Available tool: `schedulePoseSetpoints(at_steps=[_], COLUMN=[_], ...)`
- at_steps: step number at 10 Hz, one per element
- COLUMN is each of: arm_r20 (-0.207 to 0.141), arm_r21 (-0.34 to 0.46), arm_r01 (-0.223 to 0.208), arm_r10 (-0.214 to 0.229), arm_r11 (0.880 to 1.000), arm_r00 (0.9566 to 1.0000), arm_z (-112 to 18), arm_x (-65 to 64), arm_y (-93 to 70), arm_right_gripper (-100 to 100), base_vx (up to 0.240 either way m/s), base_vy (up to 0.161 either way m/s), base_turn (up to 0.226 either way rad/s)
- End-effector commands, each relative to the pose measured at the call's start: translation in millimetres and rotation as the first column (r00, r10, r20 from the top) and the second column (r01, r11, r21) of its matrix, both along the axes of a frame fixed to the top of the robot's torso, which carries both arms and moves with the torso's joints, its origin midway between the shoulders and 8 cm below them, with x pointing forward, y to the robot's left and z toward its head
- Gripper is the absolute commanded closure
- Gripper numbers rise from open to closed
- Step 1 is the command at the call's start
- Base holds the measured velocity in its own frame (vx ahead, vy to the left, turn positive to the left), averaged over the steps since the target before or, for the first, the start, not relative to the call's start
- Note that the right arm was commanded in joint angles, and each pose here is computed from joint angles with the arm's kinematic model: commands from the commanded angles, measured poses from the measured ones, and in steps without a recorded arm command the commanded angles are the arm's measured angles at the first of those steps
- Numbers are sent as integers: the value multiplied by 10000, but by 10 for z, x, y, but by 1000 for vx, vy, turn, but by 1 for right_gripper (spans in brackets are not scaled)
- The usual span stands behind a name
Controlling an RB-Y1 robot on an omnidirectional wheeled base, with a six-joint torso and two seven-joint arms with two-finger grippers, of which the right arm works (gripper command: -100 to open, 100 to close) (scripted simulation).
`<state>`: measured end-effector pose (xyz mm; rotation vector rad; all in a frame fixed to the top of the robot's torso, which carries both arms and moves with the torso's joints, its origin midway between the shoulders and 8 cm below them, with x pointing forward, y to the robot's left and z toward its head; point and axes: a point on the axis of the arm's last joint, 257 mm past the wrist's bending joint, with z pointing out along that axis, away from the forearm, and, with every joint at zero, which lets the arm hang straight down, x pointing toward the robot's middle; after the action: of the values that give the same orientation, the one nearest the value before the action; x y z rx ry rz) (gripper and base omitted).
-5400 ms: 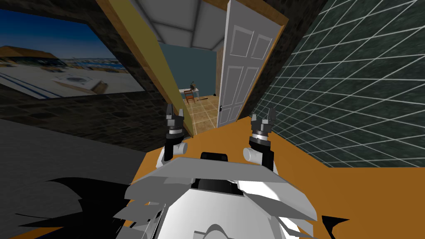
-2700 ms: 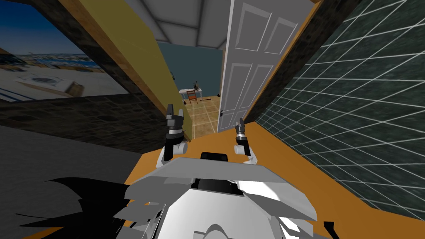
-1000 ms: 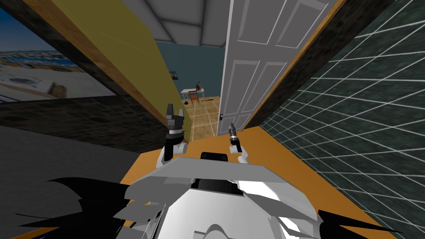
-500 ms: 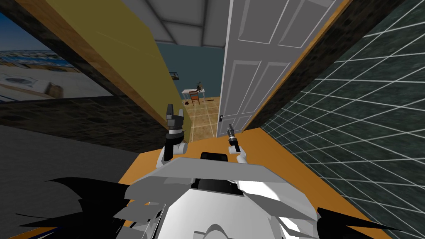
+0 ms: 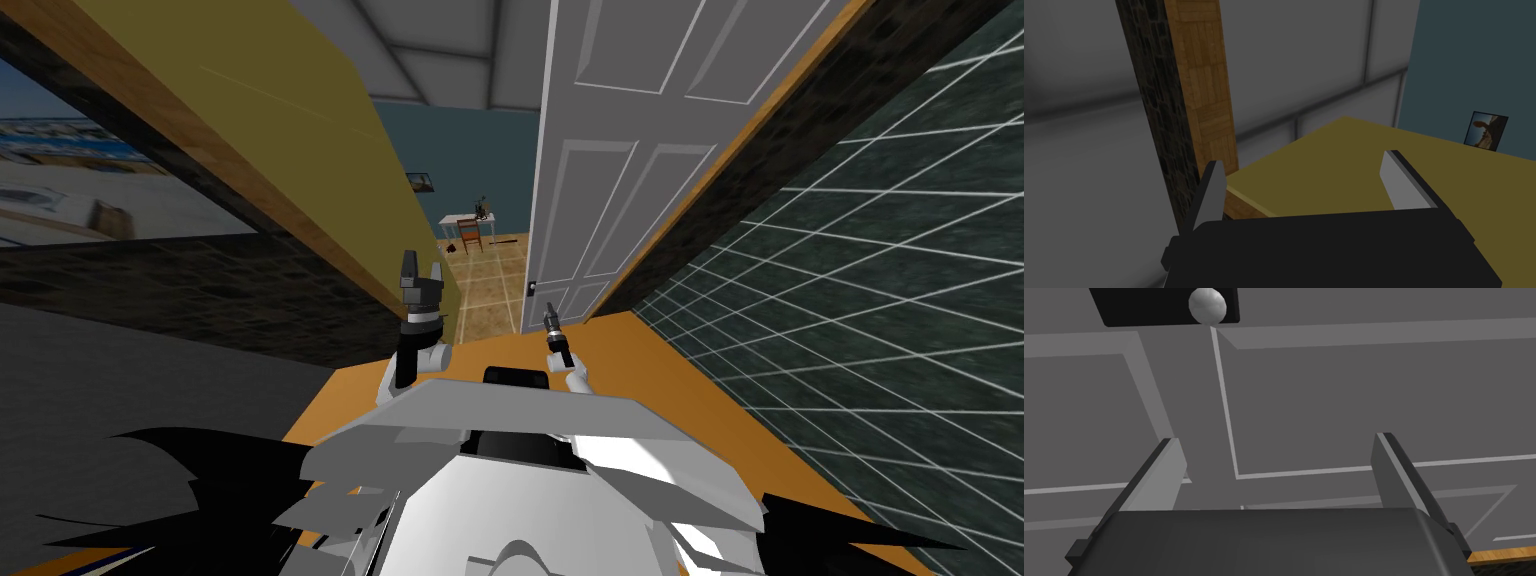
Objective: Push the door open
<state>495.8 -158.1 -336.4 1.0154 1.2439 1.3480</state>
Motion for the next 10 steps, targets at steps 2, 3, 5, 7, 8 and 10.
schedulePoseSetpoints(at_steps=[2,3,5,7,8,10], arm_r20=[-274,-274,-468,-641,-718,-933], arm_r21=[25,25,49,78,96,147], arm_r01=[-152,-152,-265,-369,-418,-557], arm_r10=[153,153,267,373,423,569], arm_r11=[9999,9999,9996,9993,9991,9983], arm_r00=[9995,9995,9985,9972,9965,9940], arm_z=[-127,-127,-219,-298,-332,-425], arm_x=[-12,-12,-25,-40,-49,-75], arm_y=[97,97,174,248,284,388], arm_right_gripper=[-100,-100,-100,-100,-100,-100], base_vx=[85,48,53,73,66,89], base_vy=[-44,-38,-33,-47,-51,-59], base_turn=[35,12,29,34,26,44])
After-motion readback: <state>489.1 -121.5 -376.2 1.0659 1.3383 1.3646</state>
